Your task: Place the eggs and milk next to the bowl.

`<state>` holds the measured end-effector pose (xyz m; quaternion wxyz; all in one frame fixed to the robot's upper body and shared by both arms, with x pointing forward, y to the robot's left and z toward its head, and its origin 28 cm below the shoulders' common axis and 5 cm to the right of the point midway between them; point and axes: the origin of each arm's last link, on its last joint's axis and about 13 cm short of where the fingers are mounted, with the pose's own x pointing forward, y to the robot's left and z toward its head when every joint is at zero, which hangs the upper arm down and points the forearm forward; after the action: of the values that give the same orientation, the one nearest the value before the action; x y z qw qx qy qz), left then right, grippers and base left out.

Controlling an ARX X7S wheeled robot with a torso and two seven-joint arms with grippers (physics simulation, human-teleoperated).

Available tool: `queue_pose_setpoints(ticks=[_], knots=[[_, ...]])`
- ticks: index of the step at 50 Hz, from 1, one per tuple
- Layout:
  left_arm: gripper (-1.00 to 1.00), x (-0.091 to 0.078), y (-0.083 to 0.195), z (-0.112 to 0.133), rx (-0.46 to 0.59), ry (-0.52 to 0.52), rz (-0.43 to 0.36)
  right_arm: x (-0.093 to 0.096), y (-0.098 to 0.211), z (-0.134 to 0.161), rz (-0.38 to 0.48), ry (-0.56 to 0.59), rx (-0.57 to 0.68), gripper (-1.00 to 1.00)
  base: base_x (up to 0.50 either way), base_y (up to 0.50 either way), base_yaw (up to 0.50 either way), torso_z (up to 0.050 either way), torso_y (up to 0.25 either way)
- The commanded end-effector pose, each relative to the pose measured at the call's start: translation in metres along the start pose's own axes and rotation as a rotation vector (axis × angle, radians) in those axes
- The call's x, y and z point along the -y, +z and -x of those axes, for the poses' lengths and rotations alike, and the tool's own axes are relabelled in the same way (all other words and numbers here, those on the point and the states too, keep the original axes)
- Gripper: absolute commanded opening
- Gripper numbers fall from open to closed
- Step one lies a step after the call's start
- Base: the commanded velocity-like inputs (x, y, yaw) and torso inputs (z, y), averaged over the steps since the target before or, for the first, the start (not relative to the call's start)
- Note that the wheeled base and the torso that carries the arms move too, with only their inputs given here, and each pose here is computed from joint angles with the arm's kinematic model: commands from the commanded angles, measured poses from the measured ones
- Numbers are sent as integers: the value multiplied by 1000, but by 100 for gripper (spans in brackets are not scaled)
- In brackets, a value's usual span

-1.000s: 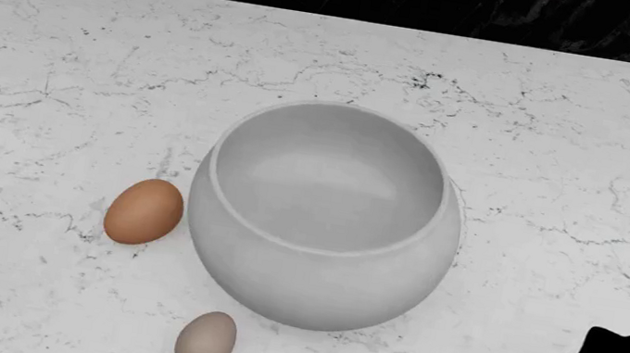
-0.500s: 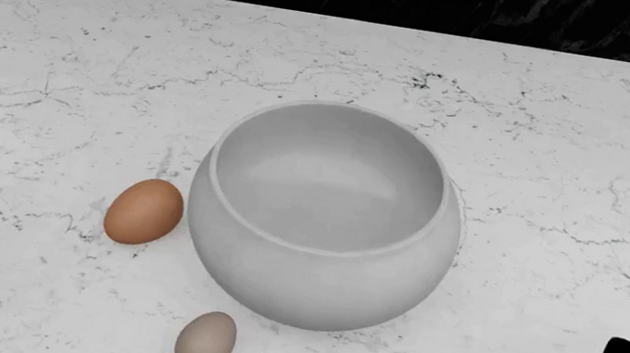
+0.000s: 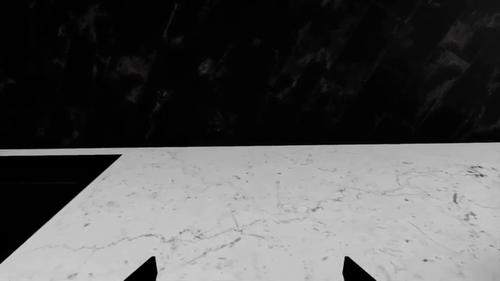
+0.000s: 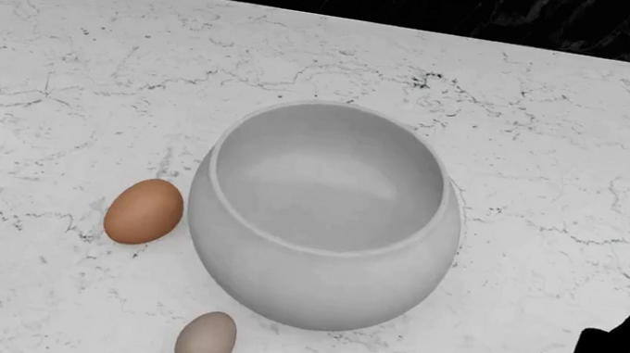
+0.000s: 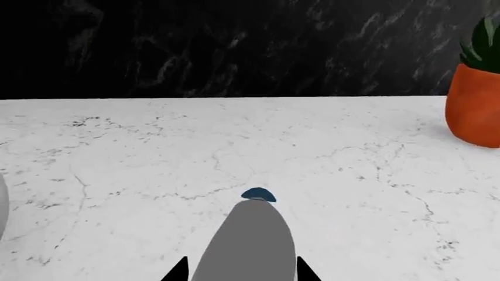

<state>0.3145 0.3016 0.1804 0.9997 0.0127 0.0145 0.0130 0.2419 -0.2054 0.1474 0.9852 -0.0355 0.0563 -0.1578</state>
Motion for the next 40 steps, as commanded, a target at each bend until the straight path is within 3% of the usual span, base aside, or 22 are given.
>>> queue_pose_setpoints(ticks=[1, 10, 40], knots=[[100, 1, -1, 0, -1, -6, -1, 5, 8, 7, 49, 106, 30, -100, 0, 0, 0, 0, 0], [100, 2, 0, -1, -2, -8, -8, 9, 11, 9, 99, 224, 58, -100, 0, 0, 0, 0, 0], [100, 7, 1, -2, -3, -22, -18, 10, 24, 16, 114, 554, 122, -100, 0, 0, 0, 0, 0]])
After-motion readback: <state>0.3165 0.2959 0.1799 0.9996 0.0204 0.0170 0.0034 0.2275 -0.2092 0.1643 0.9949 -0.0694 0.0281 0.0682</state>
